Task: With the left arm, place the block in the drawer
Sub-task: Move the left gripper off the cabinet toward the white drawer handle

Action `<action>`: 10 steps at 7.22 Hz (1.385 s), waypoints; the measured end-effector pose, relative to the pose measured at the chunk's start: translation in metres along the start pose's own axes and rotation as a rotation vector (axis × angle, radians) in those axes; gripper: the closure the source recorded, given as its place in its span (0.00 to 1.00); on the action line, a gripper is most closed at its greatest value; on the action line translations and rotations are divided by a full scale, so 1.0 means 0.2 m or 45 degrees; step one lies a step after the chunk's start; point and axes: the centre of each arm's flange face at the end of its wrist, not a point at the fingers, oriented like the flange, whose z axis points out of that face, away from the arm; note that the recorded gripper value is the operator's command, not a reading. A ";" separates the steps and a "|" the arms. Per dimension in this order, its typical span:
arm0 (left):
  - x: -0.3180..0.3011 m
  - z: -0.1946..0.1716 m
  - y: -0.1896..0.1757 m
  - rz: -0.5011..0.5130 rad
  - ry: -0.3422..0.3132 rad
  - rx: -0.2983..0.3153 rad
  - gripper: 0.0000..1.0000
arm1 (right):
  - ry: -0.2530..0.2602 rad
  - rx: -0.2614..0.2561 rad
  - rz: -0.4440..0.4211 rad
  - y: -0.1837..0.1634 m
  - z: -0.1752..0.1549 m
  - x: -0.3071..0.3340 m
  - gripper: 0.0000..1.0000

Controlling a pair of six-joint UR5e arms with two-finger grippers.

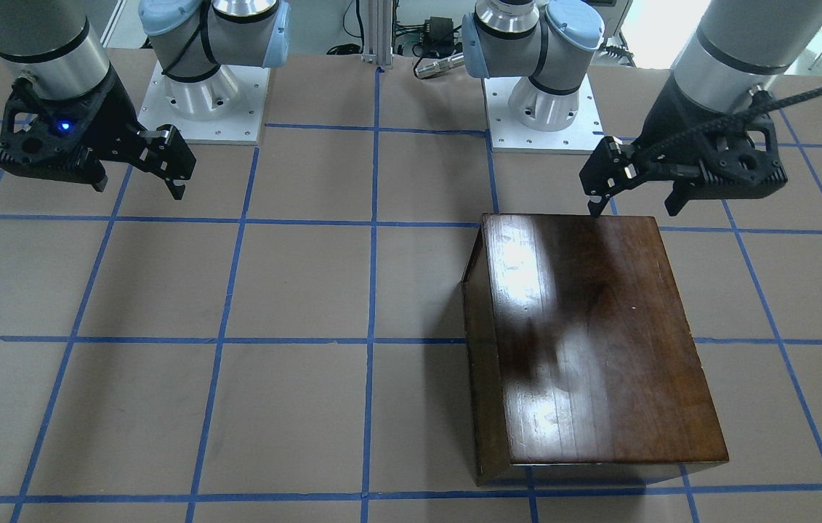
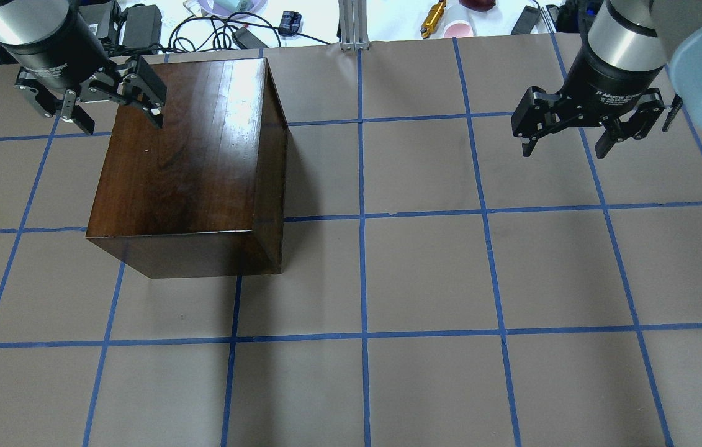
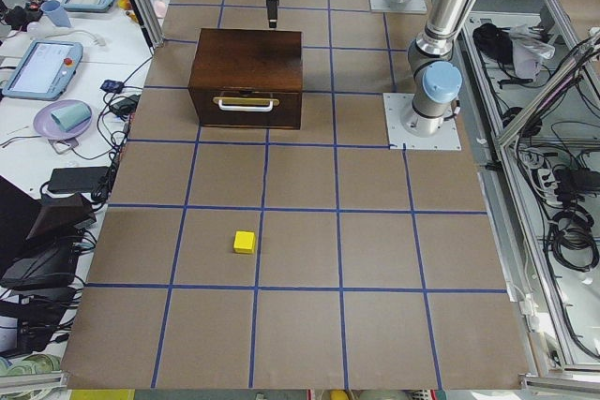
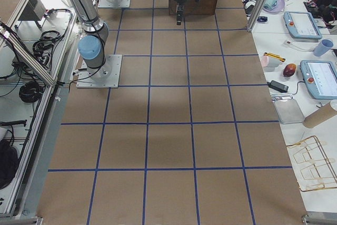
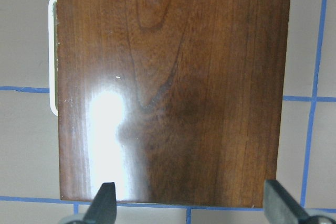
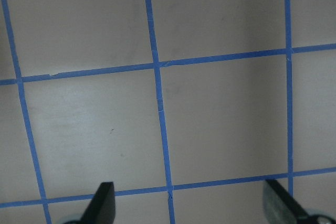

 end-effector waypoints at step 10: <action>-1.27 0.59 -0.39 0.119 0.252 -0.031 0.01 | 0.000 0.000 0.000 0.00 0.00 0.00 0.00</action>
